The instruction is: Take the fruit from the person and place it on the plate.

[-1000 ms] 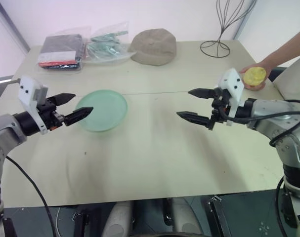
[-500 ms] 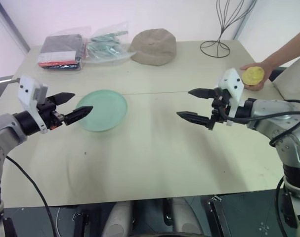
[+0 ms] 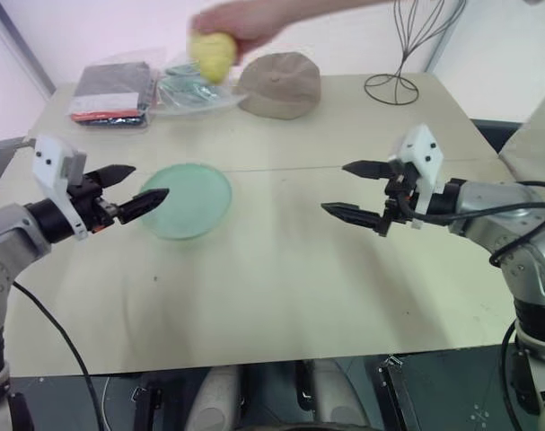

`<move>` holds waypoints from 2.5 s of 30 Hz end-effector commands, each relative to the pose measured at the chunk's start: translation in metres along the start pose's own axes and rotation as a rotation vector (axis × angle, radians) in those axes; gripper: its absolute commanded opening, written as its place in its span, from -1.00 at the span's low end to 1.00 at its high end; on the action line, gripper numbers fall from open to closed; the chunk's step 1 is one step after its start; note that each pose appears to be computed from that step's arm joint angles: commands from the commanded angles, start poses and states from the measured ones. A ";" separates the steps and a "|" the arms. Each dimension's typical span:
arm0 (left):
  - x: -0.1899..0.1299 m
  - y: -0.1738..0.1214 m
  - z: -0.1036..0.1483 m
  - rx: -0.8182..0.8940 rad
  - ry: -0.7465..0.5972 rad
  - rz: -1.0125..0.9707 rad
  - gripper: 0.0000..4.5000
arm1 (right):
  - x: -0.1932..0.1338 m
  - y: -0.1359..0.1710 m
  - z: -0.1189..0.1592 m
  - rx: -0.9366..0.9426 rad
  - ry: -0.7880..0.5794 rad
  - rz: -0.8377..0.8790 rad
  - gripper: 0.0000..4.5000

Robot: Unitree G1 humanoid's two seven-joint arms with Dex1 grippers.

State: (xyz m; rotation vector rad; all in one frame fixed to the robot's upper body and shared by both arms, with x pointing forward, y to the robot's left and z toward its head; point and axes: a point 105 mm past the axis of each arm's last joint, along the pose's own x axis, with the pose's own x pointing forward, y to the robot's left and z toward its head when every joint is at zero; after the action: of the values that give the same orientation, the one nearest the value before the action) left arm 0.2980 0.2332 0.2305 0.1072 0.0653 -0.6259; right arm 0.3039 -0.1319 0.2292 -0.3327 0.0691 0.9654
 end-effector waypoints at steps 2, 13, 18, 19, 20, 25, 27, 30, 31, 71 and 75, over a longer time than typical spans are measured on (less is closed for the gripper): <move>0.007 0.005 0.027 -0.036 -0.126 0.029 1.00 | -0.002 0.000 0.011 -0.036 -0.036 -0.006 0.97; 0.038 0.025 0.051 -0.286 -0.255 0.162 1.00 | -0.001 0.001 0.011 -0.038 -0.040 -0.011 0.97; 0.050 0.026 0.050 -0.308 -0.250 0.170 1.00 | -0.002 -0.001 0.012 -0.042 -0.042 -0.020 0.97; 0.052 0.026 0.051 -0.304 -0.251 0.169 1.00 | -0.002 -0.001 0.012 -0.043 -0.043 -0.022 0.97; 0.054 0.026 0.052 -0.300 -0.252 0.168 1.00 | -0.003 -0.001 0.012 -0.044 -0.044 -0.023 0.97; 0.062 0.023 0.057 -0.272 -0.259 0.147 1.00 | -0.004 -0.001 0.012 -0.047 -0.045 -0.028 0.97; 0.064 0.022 0.058 -0.269 -0.260 0.141 1.00 | -0.004 -0.001 0.012 -0.049 -0.045 -0.030 0.97; 0.067 0.023 0.059 -0.260 -0.264 0.136 1.00 | -0.005 -0.001 0.012 -0.050 -0.044 -0.032 0.97; 0.068 0.023 0.060 -0.259 -0.265 0.135 1.00 | -0.005 -0.001 0.012 -0.050 -0.044 -0.034 0.97; 0.054 0.035 0.020 -0.149 -0.018 0.127 -0.16 | -0.008 0.001 0.008 -0.039 -0.033 -0.055 1.00; 0.049 0.039 -0.008 -0.111 0.139 0.135 -0.16 | -0.007 0.002 0.007 -0.034 -0.033 -0.052 1.00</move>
State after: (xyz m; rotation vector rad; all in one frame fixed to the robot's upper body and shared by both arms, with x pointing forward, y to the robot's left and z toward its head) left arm 0.3627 0.2380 0.2171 -0.0035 0.2230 -0.4627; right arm 0.3024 -0.1363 0.2242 -0.3283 0.0695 0.9168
